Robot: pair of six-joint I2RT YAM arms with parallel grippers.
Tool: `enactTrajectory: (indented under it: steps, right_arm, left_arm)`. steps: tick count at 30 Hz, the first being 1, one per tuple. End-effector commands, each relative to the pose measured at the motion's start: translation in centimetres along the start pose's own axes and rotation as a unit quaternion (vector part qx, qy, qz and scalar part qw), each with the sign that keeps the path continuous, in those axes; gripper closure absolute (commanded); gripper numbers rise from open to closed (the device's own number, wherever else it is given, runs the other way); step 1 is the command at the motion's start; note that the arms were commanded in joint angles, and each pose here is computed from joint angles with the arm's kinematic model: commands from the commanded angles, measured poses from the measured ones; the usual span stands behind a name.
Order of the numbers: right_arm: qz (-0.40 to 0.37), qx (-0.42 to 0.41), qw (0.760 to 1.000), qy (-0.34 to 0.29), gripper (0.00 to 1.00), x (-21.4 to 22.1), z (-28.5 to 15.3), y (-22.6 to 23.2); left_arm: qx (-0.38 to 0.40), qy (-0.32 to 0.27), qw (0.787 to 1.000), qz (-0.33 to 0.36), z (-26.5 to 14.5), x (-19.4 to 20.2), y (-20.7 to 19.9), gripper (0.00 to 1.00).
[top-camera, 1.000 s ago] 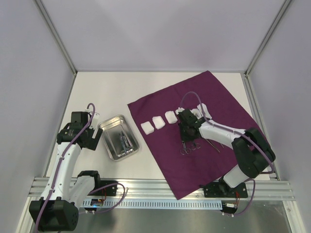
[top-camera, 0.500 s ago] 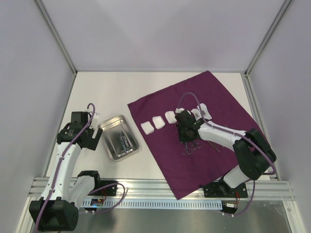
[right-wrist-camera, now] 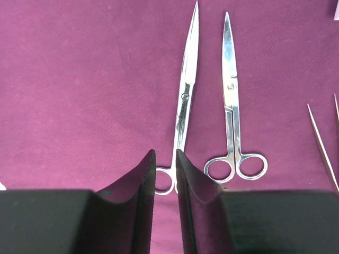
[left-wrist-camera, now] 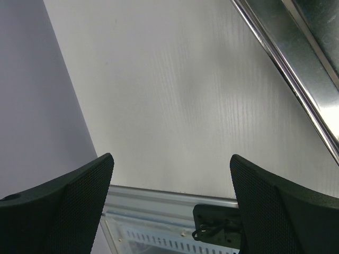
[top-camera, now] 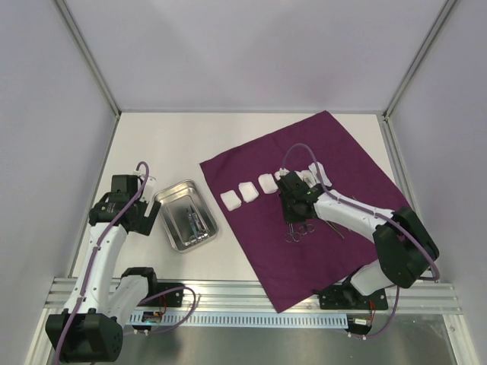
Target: Prepare the surgical pack
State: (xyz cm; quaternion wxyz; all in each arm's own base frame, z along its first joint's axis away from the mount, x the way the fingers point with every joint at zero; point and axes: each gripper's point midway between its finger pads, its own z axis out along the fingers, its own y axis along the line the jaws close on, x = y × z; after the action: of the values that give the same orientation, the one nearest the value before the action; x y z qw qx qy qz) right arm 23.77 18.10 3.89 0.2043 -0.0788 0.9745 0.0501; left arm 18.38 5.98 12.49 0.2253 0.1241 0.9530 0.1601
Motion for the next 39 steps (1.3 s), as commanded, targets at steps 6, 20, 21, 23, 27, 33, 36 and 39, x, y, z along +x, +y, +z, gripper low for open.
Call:
enactTrajectory:
  steps: [6,20,21,23,27,33,36,39]
  right_arm:
    - [0.011,0.008,1.000,0.012,0.72,0.0,0.9,-0.5]
    - [0.017,0.027,0.998,0.054,0.74,2.8,4.2,-1.9]
    - [0.017,0.030,0.998,0.055,0.75,2.9,4.3,-2.0]
    - [0.016,0.034,0.998,0.059,0.83,3.2,4.5,-2.2]
    - [0.016,0.036,0.998,0.055,0.99,3.0,4.2,-2.3]
    - [0.011,0.041,0.999,0.031,0.99,1.8,2.7,-2.5]
    - [0.011,0.037,0.999,0.011,1.00,1.0,1.6,-2.4]
    - [0.010,0.031,0.999,-0.005,0.99,0.4,0.8,-2.2]
  left_arm:
    - [-0.001,-0.006,1.000,-0.007,0.1,-0.1,0.1,0.00]
    - [0.001,-0.006,1.000,-0.006,0.1,-0.1,0.0,0.00]
    - [0.000,-0.006,1.000,-0.006,0.1,-0.1,0.0,0.00]
    - [0.002,-0.005,1.000,-0.005,0.1,-0.1,-0.1,0.00]
    - [0.002,-0.005,1.000,-0.005,0.2,-0.1,0.0,0.00]
    - [0.001,-0.006,1.000,-0.005,0.2,-0.1,0.0,0.00]
    - [0.001,-0.005,1.000,-0.004,0.2,-0.1,0.0,0.00]
    - [0.001,-0.006,1.000,-0.005,0.2,-0.2,0.0,0.00]
